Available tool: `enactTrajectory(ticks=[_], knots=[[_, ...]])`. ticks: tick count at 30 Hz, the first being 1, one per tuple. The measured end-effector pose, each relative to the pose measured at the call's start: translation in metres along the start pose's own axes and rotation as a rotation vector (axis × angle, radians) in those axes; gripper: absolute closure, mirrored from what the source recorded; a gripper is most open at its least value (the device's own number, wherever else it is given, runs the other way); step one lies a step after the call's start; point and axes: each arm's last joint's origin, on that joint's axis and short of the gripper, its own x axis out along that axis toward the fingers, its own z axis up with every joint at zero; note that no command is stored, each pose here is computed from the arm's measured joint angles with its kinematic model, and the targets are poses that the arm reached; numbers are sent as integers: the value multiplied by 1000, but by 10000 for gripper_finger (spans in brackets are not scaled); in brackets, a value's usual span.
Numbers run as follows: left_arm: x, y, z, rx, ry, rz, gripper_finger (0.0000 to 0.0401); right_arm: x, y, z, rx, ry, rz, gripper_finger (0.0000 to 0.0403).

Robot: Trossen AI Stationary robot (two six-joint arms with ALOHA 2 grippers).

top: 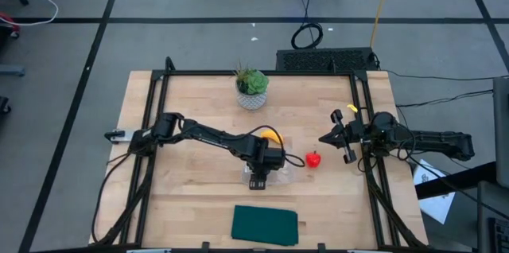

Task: Pick and placing Produce into tupperware
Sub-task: Put the grapes into the transparent bin

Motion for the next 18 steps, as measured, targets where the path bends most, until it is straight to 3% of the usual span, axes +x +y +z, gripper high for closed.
enactTrajectory(ticks=[18], knots=[[-1, 1, 1, 47, -5, -44, 169, 0, 0, 0, 0, 0, 0, 403]])
